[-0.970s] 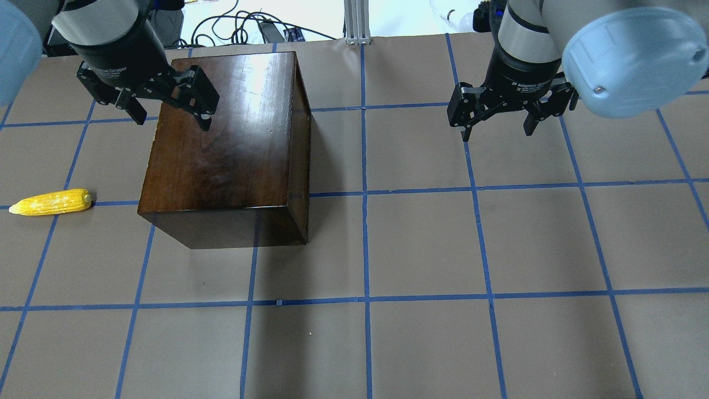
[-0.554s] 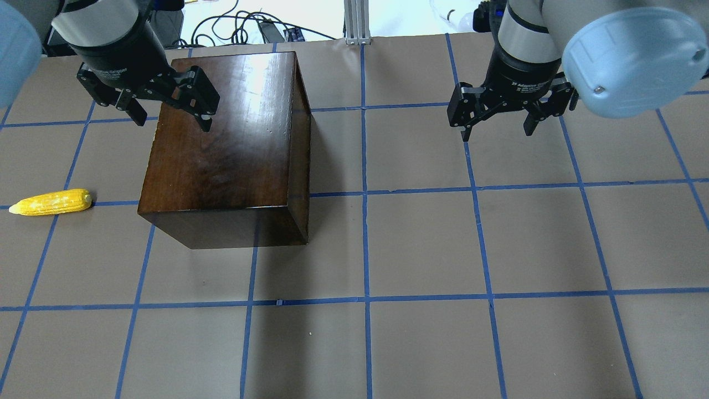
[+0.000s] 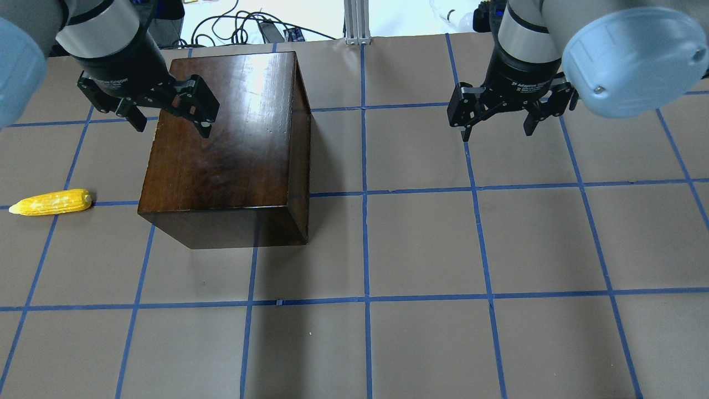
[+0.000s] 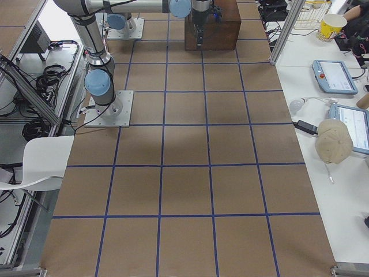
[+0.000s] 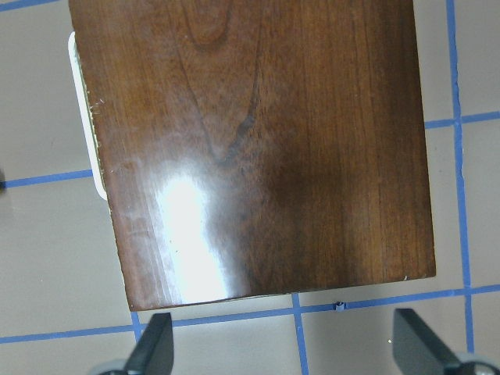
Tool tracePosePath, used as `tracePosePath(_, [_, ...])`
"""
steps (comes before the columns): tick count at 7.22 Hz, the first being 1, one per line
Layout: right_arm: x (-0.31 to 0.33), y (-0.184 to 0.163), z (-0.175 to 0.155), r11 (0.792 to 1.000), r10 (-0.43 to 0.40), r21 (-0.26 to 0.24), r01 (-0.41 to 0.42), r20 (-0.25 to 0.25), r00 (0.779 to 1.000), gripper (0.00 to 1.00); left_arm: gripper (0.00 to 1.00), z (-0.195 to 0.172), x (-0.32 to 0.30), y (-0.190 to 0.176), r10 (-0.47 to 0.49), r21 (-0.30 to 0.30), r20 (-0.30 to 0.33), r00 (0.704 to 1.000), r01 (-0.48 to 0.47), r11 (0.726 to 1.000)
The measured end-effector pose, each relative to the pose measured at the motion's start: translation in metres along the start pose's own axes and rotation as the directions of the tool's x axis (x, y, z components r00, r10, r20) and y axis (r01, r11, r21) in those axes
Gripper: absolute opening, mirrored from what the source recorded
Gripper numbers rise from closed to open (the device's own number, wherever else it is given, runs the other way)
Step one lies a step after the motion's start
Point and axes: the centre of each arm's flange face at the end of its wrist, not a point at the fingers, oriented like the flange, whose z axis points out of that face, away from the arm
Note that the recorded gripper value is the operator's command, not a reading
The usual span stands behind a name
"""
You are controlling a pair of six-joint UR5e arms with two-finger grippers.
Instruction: Open drawer and put corn inside
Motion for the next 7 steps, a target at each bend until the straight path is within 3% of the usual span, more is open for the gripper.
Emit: tracePosePath(7, [0.0001,0.0,0.0,1.0,0.0,0.0,0.0,0.0,1.0,1.0,1.0,-0.0016,-0.0042,-0.01,-0.019,0.055,-0.021,1.0,0.02,0.998])
